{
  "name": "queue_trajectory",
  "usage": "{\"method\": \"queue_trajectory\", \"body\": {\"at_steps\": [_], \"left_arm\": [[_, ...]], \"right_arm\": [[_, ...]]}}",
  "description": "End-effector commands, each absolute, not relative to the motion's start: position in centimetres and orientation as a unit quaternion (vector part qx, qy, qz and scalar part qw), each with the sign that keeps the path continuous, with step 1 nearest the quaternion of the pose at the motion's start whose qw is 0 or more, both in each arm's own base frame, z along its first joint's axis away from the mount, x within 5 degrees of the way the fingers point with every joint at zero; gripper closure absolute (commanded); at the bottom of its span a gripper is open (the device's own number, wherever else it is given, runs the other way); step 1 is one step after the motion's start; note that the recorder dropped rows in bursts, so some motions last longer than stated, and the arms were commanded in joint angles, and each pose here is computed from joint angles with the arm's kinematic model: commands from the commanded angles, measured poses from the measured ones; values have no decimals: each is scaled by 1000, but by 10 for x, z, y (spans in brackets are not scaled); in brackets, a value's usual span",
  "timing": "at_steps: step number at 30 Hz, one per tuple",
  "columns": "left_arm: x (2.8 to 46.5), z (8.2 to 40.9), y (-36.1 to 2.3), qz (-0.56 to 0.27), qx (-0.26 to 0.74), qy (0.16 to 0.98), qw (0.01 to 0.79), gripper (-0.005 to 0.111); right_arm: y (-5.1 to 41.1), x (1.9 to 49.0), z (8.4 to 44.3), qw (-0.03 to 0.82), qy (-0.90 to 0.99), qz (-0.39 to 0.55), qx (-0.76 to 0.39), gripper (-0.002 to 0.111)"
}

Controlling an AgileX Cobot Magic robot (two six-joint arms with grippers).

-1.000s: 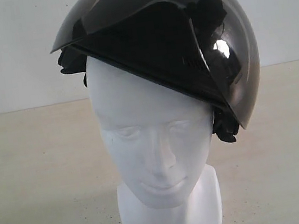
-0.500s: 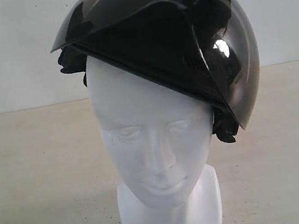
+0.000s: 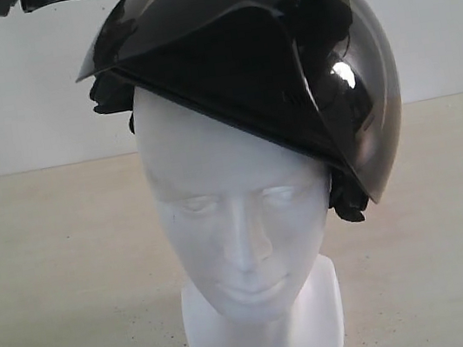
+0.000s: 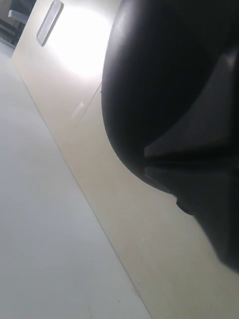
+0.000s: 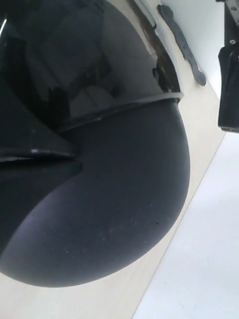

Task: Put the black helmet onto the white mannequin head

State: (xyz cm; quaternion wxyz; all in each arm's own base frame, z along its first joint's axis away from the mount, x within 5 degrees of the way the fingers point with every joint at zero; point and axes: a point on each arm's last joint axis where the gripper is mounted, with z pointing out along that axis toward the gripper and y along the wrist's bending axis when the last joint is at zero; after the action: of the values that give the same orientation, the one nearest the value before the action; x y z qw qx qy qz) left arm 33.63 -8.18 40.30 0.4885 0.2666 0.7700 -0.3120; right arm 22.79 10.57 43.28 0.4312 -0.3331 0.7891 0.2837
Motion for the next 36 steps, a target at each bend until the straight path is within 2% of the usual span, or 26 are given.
{"method": "queue_trajectory", "body": {"at_steps": [1, 9, 19, 31, 36], "left_arm": [[340, 403, -92, -313, 280, 757, 500, 102], [342, 412, -102, -334, 335, 741, 476, 102], [342, 396, -120, -338, 377, 744, 436, 102], [330, 391, -121, -370, 418, 739, 378, 102], [330, 383, -116, -340, 415, 770, 346, 102]], "right_arm": [[107, 226, 432, 421, 787, 295, -340, 108], [107, 226, 432, 421, 787, 295, -340, 108], [110, 226, 429, 406, 787, 315, -342, 108], [112, 225, 431, 406, 782, 330, -339, 108], [116, 222, 432, 404, 775, 342, -345, 108]]}}
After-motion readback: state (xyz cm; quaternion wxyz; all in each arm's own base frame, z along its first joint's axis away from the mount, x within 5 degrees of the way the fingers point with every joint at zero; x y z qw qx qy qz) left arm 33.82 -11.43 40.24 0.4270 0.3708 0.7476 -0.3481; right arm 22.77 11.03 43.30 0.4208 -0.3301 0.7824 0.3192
